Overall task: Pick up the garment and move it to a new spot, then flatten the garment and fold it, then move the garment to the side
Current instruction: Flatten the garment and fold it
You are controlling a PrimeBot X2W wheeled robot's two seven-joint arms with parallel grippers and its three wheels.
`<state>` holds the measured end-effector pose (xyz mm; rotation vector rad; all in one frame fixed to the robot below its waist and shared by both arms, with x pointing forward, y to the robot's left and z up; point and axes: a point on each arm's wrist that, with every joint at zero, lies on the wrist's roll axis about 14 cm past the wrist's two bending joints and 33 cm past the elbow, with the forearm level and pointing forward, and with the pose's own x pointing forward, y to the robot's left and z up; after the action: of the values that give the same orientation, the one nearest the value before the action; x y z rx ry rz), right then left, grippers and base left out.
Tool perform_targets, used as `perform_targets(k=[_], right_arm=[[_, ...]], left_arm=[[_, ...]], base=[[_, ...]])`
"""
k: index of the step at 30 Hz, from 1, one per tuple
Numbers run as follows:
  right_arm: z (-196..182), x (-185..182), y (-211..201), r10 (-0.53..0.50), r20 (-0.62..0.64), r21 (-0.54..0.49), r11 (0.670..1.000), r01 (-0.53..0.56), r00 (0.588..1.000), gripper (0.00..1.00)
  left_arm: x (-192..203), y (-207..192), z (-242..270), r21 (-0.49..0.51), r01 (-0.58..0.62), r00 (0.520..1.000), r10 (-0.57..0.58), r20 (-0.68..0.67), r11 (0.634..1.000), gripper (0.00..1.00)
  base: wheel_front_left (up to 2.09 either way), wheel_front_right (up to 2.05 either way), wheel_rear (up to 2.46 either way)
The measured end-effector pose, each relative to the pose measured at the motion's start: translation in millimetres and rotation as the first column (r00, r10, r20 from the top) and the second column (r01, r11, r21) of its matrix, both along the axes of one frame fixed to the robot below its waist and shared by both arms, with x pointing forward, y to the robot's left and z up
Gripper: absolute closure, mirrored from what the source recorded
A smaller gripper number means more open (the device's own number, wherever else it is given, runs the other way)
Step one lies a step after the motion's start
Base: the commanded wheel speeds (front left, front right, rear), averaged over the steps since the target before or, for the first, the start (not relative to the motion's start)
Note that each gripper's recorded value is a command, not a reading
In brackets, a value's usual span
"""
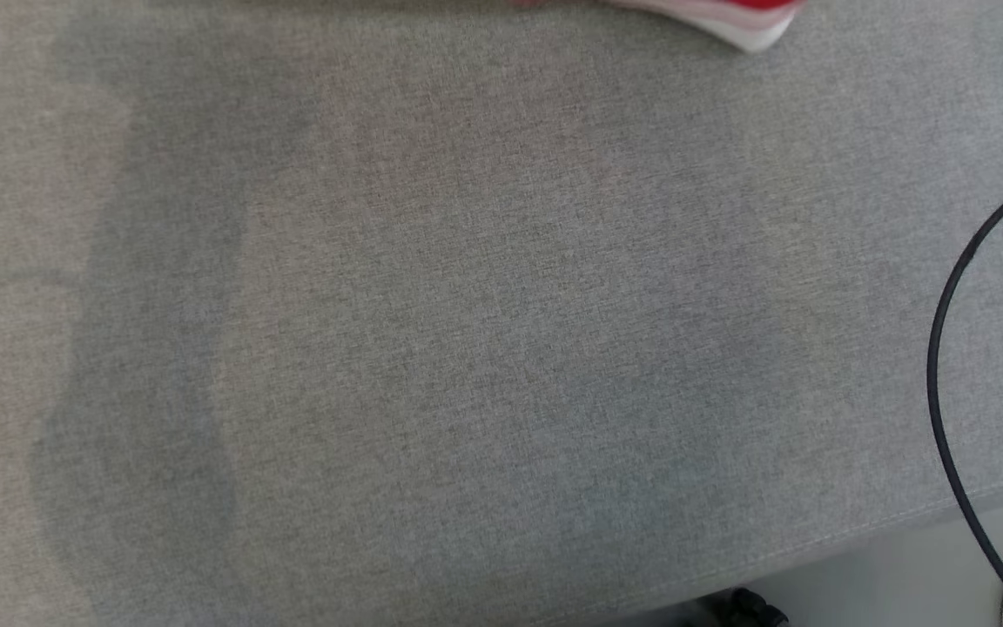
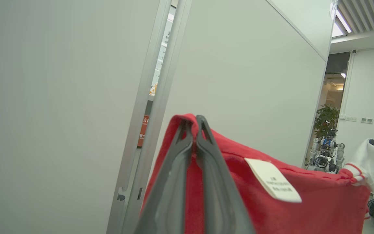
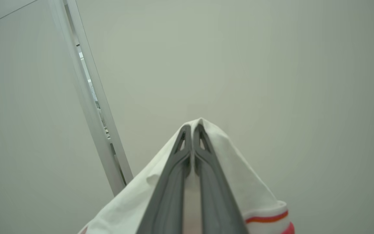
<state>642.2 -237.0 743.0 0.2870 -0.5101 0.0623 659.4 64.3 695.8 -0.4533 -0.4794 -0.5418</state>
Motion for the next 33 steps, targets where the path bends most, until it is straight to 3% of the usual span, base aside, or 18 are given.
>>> perform_targets(k=[4, 9, 14, 21, 23, 26, 33], right_arm=[[41.5, 1.7, -3.0, -0.040, 0.203, -0.038, 0.998, 0.049, 0.978, 1.00], [40.0, 8.8, -3.0, -0.039, 0.250, -0.098, 0.993, 0.066, 0.967, 1.00], [-60.5, 30.9, 10.1, 0.004, 0.019, -0.149, 0.989, -0.001, 1.000, 1.00], [-164.0, 2.8, 13.3, 0.061, -0.238, -0.143, 0.985, -0.097, 0.969, 1.00], [-190.0, -14.3, 8.2, 0.068, -0.326, -0.116, 0.987, -0.111, 0.943, 1.00], [-229.6, -46.8, 2.1, 0.095, -0.481, -0.046, 0.990, -0.133, 0.872, 1.00], [-291.0, -141.7, -9.1, 0.123, -0.755, 0.044, 0.989, -0.138, 0.643, 1.00]], left_arm=[[7.8, 1.5, 27.1, -0.066, -0.005, 0.990, 0.014, 0.139, 0.998, 1.00], [5.4, 0.8, 32.5, -0.099, 0.020, 0.976, 0.002, 0.219, 0.995, 1.00], [16.6, -2.7, -66.0, -0.035, 0.020, 1.000, -0.020, -0.007, 0.999, 1.00], [-19.6, 2.0, -176.9, -0.020, 0.033, 0.954, -0.038, -0.299, 0.999, 1.00], [-38.9, -0.3, -200.4, -0.026, 0.048, 0.926, -0.055, -0.374, 0.998, 1.00], [-68.4, 3.9, -223.6, -0.035, 0.048, 0.886, -0.059, -0.460, 0.998, 1.00], [-141.6, 17.9, -254.4, -0.050, 0.026, 0.797, -0.051, -0.602, 0.998, 1.00]], base=[[0.00, 0.00, 0.00], [0.00, 0.00, 0.00], [0.00, 0.00, 0.00], [0.00, 0.00, 0.00], [0.00, 0.00, 0.00], [0.00, 0.00, 0.00], [0.00, 0.00, 0.00]])
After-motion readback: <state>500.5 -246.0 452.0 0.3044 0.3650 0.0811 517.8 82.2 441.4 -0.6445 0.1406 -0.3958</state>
